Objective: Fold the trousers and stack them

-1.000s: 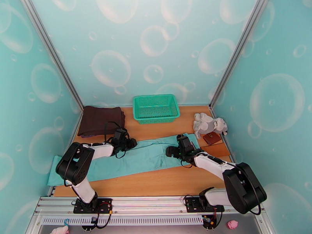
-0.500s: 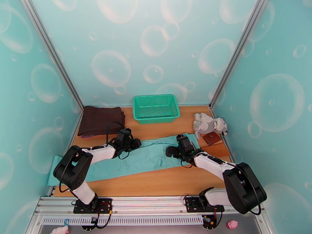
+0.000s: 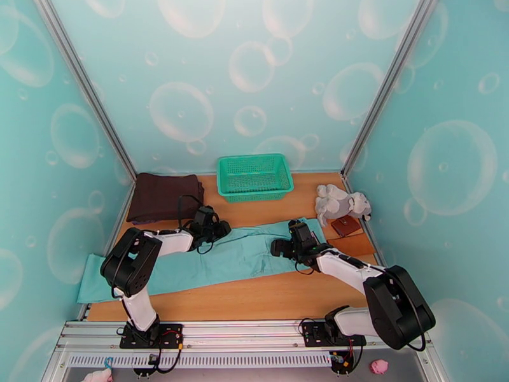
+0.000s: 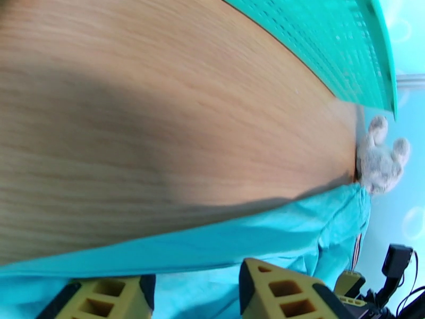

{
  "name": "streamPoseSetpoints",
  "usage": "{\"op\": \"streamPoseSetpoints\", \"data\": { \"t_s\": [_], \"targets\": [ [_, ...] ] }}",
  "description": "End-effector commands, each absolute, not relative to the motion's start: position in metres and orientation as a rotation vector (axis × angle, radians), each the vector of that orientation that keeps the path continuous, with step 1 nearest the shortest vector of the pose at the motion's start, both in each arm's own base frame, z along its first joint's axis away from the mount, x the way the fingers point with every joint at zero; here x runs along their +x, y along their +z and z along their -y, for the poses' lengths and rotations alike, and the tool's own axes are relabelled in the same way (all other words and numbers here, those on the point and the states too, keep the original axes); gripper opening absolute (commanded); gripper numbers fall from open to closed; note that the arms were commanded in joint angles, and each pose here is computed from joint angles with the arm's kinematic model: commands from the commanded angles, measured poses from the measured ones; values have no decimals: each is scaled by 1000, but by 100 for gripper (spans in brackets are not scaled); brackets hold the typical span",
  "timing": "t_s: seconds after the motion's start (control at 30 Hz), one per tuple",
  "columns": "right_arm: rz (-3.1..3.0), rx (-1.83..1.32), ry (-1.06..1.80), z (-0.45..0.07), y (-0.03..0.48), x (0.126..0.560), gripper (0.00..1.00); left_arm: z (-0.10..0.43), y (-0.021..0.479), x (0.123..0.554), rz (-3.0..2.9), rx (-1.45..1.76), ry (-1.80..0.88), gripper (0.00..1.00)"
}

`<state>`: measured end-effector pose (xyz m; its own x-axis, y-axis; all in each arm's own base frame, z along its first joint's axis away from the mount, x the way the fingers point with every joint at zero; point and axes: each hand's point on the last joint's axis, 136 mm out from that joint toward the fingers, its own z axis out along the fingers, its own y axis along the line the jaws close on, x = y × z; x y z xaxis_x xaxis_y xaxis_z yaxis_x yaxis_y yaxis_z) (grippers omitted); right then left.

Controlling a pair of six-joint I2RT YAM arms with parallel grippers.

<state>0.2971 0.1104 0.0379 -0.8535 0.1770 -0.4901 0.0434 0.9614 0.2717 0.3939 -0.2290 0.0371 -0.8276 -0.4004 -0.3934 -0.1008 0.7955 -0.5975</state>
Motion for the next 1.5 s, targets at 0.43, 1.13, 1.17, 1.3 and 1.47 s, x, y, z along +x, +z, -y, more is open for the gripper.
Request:
{"op": "streamPoseSetpoints", "data": {
  "t_s": [0.43, 1.13, 1.17, 1.3, 1.47],
  "targets": [
    [-2666, 143, 345, -99, 25, 268, 99, 173, 19, 424, -2379, -286, -590, 46],
    [-2649, 111, 270, -97, 37, 280, 99, 318, 58, 348, -2202, 957, -691, 43],
    [-2647, 113, 271, -97, 38, 280, 99, 323, 56, 349, -2197, 972, -687, 43],
    [-2639, 105, 277, -98, 41, 281, 99, 334, 45, 356, -2226, 1010, -702, 38],
    [-2642, 113, 263, -92, 40, 280, 99, 344, 35, 341, -2239, 1091, -759, 8]
  ]
}}
